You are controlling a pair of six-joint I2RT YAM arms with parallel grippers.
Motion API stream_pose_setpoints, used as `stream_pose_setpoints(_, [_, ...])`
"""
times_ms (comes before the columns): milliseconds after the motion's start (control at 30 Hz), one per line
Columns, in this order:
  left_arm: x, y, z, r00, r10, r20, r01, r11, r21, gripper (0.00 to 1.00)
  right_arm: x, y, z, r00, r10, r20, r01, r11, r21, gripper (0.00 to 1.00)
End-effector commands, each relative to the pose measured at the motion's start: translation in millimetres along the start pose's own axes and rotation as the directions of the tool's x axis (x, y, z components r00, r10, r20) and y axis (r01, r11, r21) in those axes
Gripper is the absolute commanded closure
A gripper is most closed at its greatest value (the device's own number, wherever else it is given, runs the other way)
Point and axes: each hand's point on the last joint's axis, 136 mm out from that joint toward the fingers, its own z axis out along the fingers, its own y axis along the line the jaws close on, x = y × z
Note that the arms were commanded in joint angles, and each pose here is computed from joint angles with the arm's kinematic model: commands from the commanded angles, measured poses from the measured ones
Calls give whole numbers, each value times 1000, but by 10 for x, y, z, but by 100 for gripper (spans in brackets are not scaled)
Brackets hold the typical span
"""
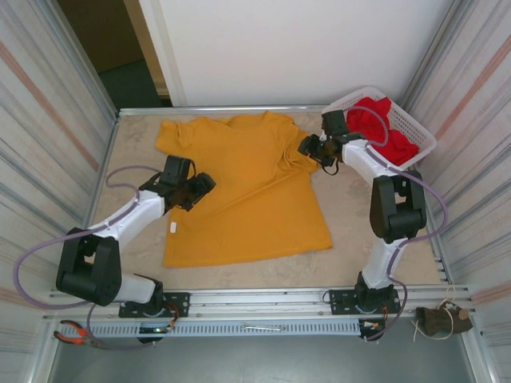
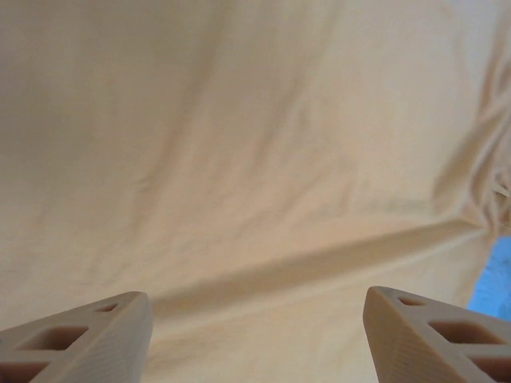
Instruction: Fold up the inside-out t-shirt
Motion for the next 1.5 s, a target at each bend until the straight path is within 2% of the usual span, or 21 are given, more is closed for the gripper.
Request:
stream_pose_setpoints(0, [174,15,83,995,72,-66,-72,997,5,29,280,40,74,998,-9,-64,9,1000,-3,47])
stream_pose_setpoints(67, [251,9,165,991,96,-96,-95,995,19,29,473,36,96,997,6,-74,-7,1000,-2,48])
stream_pose_setpoints(167, [306,23,212,972,209,-105,-211,977,-14,29,848,0,100,995,37,-97,-38,999,-10,49])
stream_pose_setpoints(367, [420,4,163,935,325,-144,-327,945,8,29,1467,-357,30,988,94,-120,-89,995,51,50])
stream_pose_setpoints(500, [457,36,77,916,368,-159,-372,928,6,29,1541,-539,-118,989,106,-107,-99,993,69,50])
stream_pose_setpoints(667, [450,27,-21,909,389,-148,-392,920,7,29,1440,-405,-451,998,30,-56,-27,999,44,48])
stream_pose_setpoints(800, [402,-41,-103,901,408,-143,-414,910,-8,29,1507,-289,-695,1000,4,-26,-3,1000,27,47])
stream_pose_setpoints(1067, [379,-181,-220,860,499,-105,-508,856,-91,26,2156,-198,-913,999,29,-24,-28,1000,3,42])
stream_pose_setpoints(1267, [479,-258,-189,852,507,-128,-518,852,-78,27,2568,-169,-911,1000,-9,14,9,1000,30,29])
stream_pose_setpoints(1467, [620,-347,-153,845,506,-171,-515,857,-9,27,2695,60,-892,994,-103,41,102,995,22,23])
